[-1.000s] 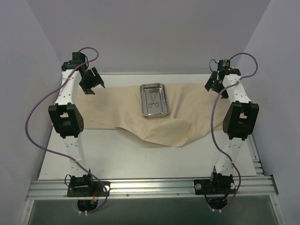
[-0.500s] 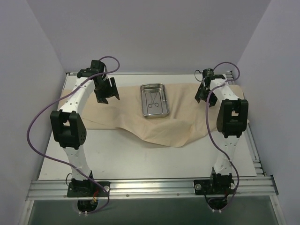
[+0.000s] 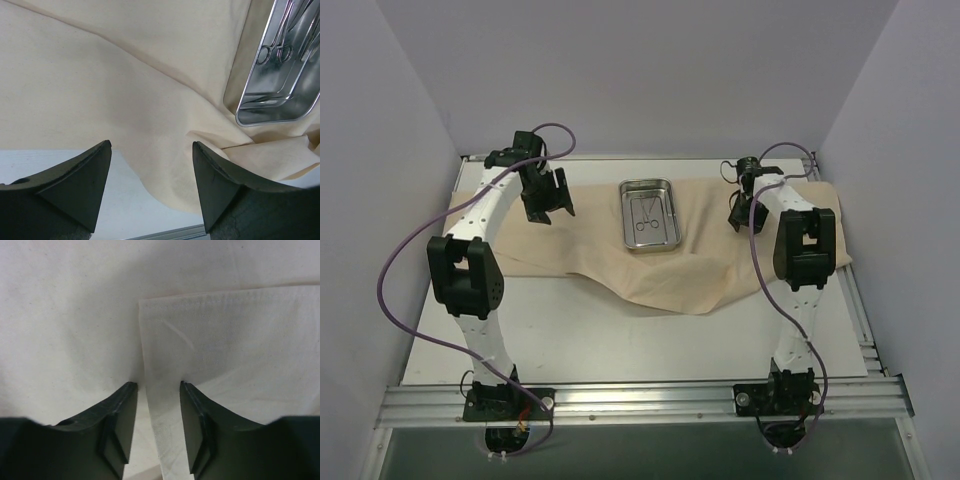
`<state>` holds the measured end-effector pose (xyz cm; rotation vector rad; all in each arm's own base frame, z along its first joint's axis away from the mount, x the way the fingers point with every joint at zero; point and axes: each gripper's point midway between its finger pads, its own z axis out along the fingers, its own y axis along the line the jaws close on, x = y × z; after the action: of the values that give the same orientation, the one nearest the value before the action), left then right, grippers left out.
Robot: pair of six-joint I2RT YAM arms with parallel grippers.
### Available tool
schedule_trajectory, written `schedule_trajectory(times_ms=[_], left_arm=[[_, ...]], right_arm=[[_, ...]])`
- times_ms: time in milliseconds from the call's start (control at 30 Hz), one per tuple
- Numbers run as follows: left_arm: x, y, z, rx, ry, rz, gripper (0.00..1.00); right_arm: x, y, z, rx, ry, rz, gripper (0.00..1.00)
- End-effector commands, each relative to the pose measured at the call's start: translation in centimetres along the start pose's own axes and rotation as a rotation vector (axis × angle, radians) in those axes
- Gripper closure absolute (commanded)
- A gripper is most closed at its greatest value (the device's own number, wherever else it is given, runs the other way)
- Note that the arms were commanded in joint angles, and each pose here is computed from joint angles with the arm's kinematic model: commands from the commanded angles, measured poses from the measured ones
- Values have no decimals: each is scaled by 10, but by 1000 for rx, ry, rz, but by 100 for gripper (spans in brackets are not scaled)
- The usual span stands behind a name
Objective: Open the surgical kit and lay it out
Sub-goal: Open the surgical kit at the center of the board.
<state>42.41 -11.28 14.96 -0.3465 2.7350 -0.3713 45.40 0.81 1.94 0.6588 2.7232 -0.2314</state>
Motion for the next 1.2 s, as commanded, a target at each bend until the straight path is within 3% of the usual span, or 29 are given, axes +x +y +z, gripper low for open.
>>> schedule_trajectory(times_ms=[0,133,167,467,900,1000,1167], left_arm=[[-12,-11,-19,55,-69,35,25],[-9,-10,-15,55,-53,35,25],[-7,-11,-15,57,-50,39,25],[-8,-14,-12,56,-47,47,26],[2,-16,-10,60,-31,64,26],[5,-13,-12,53,-35,67,26],[20,-6,-7,45,-2,63,26]], right_arm=[[12,-12,4,50,24,19,62],[12,-14,6,53,22,22,77],[9,-13,2,50,8,21,85],[-17,-22,-28,54,-57,28,100],[-25,-65,-67,98,-68,93,100],[-11,-105,-80,137,-42,171,100],[50,-172,-104,239,56,281,100]])
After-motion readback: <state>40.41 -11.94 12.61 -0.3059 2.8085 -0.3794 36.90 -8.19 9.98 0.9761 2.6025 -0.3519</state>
